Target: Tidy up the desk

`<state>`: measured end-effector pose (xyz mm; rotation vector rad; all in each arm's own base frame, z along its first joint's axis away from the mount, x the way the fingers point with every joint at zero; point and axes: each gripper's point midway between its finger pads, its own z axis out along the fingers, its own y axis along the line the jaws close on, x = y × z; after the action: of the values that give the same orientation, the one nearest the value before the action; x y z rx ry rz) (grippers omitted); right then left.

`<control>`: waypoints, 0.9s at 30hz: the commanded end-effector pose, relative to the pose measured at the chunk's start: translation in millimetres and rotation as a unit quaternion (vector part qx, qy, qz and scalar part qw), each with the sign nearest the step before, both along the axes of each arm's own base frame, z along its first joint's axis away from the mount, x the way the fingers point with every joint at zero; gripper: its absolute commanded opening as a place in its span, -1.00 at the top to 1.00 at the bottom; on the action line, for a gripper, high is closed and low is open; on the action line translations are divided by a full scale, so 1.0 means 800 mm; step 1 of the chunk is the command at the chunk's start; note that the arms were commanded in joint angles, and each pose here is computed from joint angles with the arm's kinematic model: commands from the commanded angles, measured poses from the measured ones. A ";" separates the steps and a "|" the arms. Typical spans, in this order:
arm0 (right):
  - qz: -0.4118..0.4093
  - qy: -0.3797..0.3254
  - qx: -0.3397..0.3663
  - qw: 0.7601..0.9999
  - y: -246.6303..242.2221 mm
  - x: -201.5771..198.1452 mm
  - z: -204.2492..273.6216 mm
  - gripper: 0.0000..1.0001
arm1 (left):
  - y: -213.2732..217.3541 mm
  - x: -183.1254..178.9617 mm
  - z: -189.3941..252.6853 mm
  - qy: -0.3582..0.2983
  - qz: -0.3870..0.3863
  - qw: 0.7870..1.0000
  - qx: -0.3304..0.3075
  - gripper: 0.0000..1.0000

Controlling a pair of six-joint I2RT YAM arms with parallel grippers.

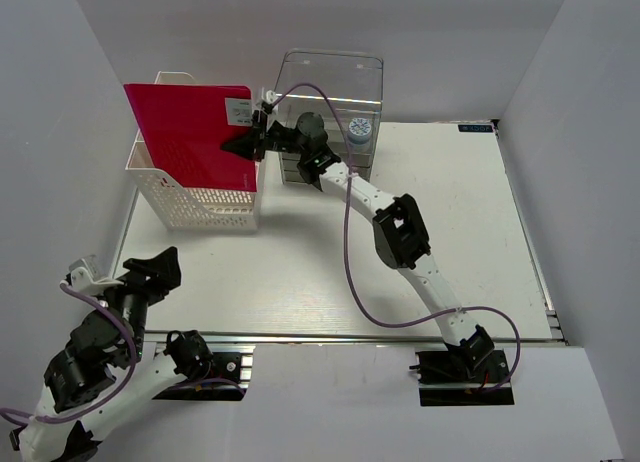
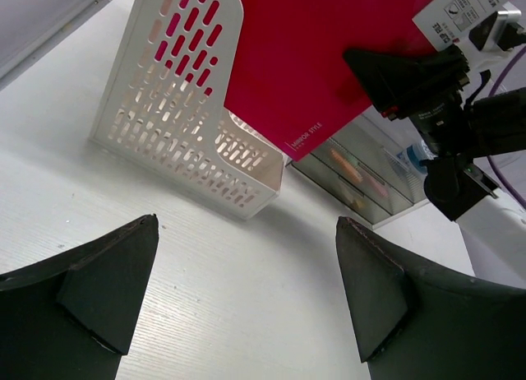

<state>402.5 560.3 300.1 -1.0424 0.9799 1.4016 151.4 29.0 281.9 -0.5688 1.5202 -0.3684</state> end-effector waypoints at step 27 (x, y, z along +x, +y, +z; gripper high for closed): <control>0.000 -0.029 0.023 0.999 0.023 -0.020 -0.007 -0.05 | 0.011 -0.009 -0.004 -0.020 -0.023 0.997 -0.073 -0.96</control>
<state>395.6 584.1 263.2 -1.0272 1.0208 1.4121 153.6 18.7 275.4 -0.5420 1.5555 -0.4317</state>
